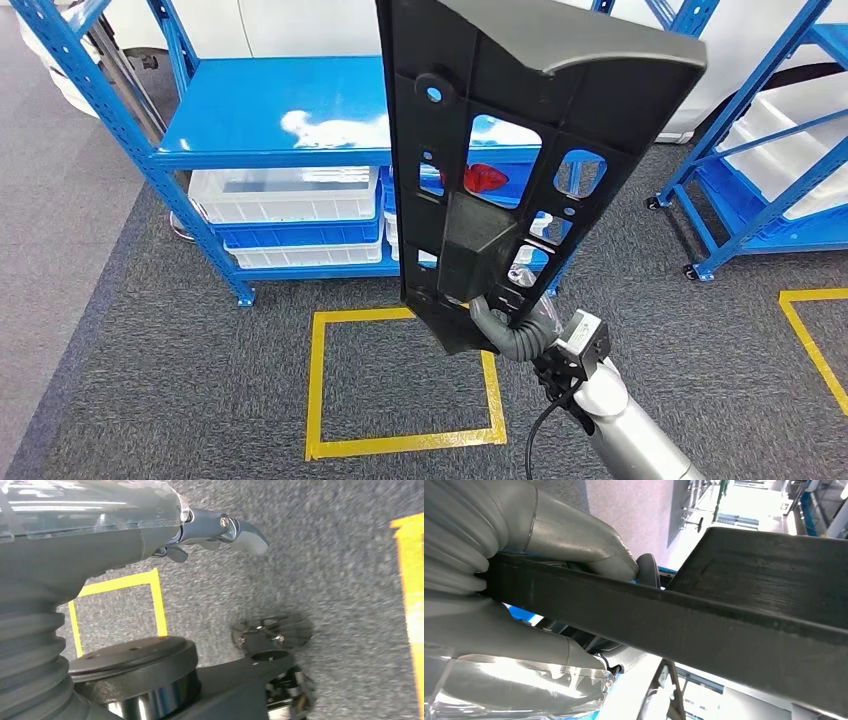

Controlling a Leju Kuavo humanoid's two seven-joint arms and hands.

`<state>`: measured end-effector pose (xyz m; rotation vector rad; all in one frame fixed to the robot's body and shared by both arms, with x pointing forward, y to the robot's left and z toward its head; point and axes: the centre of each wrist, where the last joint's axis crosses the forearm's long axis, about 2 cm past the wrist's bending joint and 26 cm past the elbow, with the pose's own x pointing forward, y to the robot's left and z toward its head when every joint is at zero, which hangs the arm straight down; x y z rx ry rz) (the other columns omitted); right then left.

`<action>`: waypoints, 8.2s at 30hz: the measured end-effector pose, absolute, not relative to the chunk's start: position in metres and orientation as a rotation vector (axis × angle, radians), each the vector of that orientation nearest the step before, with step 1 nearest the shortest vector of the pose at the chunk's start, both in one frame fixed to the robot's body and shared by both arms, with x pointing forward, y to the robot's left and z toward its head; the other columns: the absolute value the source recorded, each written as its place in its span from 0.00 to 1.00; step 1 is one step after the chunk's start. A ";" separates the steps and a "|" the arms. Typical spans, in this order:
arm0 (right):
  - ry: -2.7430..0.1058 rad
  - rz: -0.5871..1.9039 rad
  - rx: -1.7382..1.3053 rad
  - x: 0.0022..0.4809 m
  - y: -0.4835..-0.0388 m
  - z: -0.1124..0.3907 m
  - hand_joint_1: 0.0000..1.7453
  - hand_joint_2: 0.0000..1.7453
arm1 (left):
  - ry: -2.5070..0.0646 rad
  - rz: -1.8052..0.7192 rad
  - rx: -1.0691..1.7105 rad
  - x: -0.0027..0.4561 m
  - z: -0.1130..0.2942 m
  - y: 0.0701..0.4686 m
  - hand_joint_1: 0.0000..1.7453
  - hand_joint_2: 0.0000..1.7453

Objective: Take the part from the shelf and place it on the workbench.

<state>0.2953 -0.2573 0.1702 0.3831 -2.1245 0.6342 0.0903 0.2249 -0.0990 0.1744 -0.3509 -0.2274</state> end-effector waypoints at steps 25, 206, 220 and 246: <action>-2.128 0.590 0.419 0.293 -0.263 0.172 0.95 1.00 | -0.369 -0.238 0.158 0.086 -0.100 0.224 0.00 1.00; -2.115 0.580 0.290 0.234 -0.284 0.161 0.95 1.00 | -0.433 -0.165 0.142 0.082 -0.101 0.226 0.00 1.00; -2.121 0.512 0.258 0.223 -0.292 0.152 0.95 1.00 | -0.588 -0.120 0.197 0.086 -0.099 0.225 0.00 1.00; -2.164 0.546 0.267 0.236 -0.291 0.158 0.95 1.00 | -0.464 -0.079 0.179 0.073 -0.104 0.239 0.00 1.00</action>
